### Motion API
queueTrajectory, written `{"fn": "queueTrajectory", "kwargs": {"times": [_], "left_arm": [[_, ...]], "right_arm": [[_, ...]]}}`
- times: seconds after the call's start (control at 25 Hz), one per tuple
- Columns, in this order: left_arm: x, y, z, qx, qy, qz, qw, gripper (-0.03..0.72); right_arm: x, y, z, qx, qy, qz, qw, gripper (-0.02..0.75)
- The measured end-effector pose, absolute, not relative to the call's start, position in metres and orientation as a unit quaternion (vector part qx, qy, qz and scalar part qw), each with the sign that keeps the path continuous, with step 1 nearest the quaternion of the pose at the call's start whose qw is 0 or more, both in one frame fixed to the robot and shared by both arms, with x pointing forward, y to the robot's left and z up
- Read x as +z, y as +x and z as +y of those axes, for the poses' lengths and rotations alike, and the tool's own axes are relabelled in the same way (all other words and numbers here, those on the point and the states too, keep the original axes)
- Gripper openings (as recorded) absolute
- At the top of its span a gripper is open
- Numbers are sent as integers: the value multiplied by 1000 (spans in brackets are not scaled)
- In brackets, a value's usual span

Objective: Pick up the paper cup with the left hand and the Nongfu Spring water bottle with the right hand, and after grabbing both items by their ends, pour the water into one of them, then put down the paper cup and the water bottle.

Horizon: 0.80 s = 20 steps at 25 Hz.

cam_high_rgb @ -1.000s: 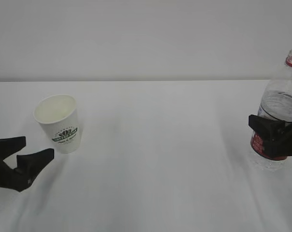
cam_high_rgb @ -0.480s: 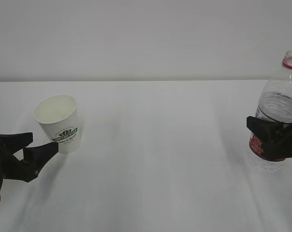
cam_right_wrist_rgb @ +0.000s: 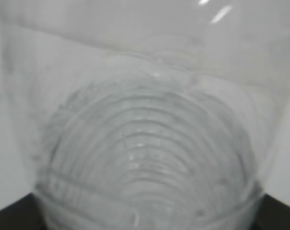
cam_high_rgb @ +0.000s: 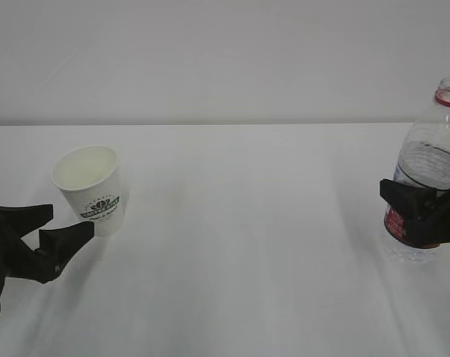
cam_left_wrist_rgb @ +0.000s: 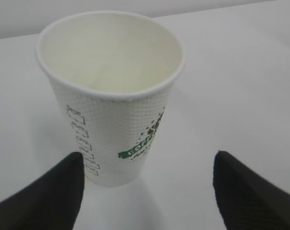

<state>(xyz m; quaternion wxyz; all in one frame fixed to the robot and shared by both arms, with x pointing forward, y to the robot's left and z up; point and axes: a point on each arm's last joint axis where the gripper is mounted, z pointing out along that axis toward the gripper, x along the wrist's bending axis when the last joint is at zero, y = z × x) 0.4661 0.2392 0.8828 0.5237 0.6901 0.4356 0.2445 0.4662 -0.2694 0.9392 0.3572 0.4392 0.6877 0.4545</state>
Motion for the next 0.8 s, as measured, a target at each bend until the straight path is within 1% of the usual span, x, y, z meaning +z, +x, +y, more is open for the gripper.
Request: {"fn": "queueTrajectory", "kwargs": {"times": [0.08,0.2,0.48,0.8], "left_arm": [[883,466,240,246,689,437,523,672],[882,468,240,248,687,440,523,687],[871,488,239,233,675,463,525,691],[857,492,239,222,675,480,514,691]], "right_arm": [[939,466,-269,454,439,688,357,472],[939,466,-269,454,439,688,357,472],[939,466,-269,454,439,688,357,472],[939,466,-269,455,439,688,357,472]]}}
